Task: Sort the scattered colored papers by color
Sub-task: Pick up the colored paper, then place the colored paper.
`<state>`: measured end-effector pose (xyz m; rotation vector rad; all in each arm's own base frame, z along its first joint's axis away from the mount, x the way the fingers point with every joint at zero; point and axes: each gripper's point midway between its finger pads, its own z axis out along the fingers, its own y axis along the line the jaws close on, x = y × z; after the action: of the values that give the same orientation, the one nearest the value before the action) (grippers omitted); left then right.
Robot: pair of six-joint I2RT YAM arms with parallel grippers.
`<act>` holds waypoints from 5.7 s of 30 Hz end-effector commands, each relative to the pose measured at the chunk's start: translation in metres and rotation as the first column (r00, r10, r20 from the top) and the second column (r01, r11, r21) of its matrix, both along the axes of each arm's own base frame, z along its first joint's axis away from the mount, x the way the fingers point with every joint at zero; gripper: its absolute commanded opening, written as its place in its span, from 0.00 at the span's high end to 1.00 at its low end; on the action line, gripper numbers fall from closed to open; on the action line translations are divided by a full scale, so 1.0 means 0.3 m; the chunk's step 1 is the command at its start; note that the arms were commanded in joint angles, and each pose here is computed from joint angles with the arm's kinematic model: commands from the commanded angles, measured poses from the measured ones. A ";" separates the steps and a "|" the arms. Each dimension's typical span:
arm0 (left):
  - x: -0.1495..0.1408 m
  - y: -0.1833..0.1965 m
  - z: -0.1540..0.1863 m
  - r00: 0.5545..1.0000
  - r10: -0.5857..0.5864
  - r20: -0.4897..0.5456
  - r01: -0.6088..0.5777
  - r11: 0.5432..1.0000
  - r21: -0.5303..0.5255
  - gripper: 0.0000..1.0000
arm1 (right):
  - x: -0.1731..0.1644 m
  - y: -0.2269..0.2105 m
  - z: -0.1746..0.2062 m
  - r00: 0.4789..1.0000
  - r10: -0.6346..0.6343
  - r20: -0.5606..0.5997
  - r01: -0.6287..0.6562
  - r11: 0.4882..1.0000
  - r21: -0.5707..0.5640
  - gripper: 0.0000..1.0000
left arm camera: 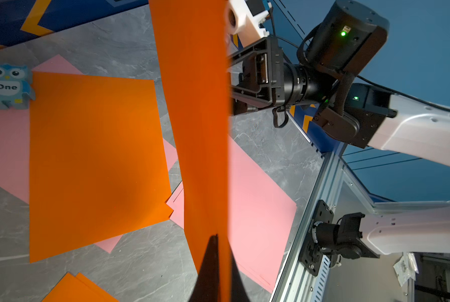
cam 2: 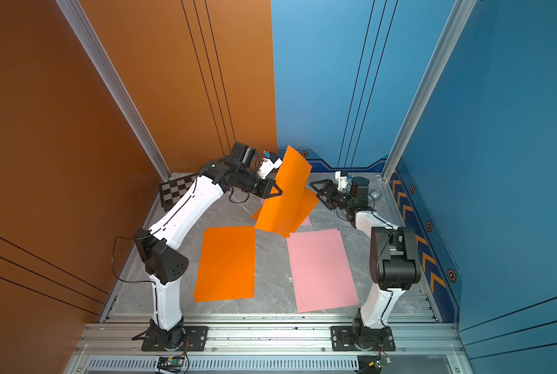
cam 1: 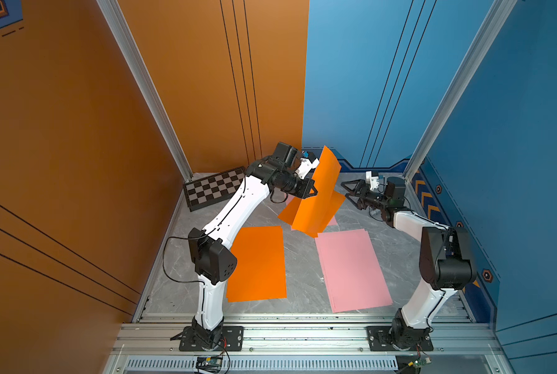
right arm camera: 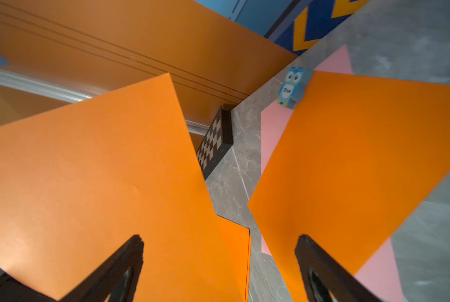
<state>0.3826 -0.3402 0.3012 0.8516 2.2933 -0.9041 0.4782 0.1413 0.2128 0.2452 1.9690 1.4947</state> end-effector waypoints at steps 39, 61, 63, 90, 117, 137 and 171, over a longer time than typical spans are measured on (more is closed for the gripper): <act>-0.131 0.203 0.241 0.962 0.015 0.272 -0.039 0.996 0.082 1.00 | -0.196 0.223 0.481 0.833 0.197 0.517 -0.319 0.935 0.157 0.28; -0.198 0.196 0.295 0.971 -0.011 0.238 0.019 0.999 -0.030 1.00 | -0.181 0.233 0.487 0.820 0.177 0.544 -0.246 0.968 0.057 0.69; -0.192 0.198 0.290 0.972 -0.007 0.235 0.014 0.999 -0.031 1.00 | -0.179 0.235 0.486 0.824 0.177 0.538 -0.241 0.969 0.051 0.77; 0.057 0.973 -0.049 0.462 0.882 0.090 -0.886 0.456 0.083 0.02 | -0.497 0.488 0.356 0.854 0.413 0.318 -0.138 0.767 -0.627 1.00; -0.136 1.361 -0.192 0.100 0.985 -0.139 -0.994 0.093 -0.051 0.02 | -0.495 0.927 0.060 0.946 0.323 -0.002 -0.318 0.929 -0.190 1.00; -0.125 1.336 -0.246 0.153 0.966 -0.209 -0.988 0.145 -0.051 0.02 | -0.400 0.902 -0.413 0.853 0.434 -0.291 -0.519 0.773 -0.366 1.00; -0.089 1.252 -0.249 0.231 0.950 -0.209 -0.973 0.226 -0.049 0.02 | -0.409 0.877 -0.529 0.885 0.321 -0.337 -0.443 0.802 -0.401 1.00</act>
<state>0.3506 0.0406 0.2210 -0.8583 2.1681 -0.4688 0.3482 0.4086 0.0505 -0.2395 2.6748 1.2375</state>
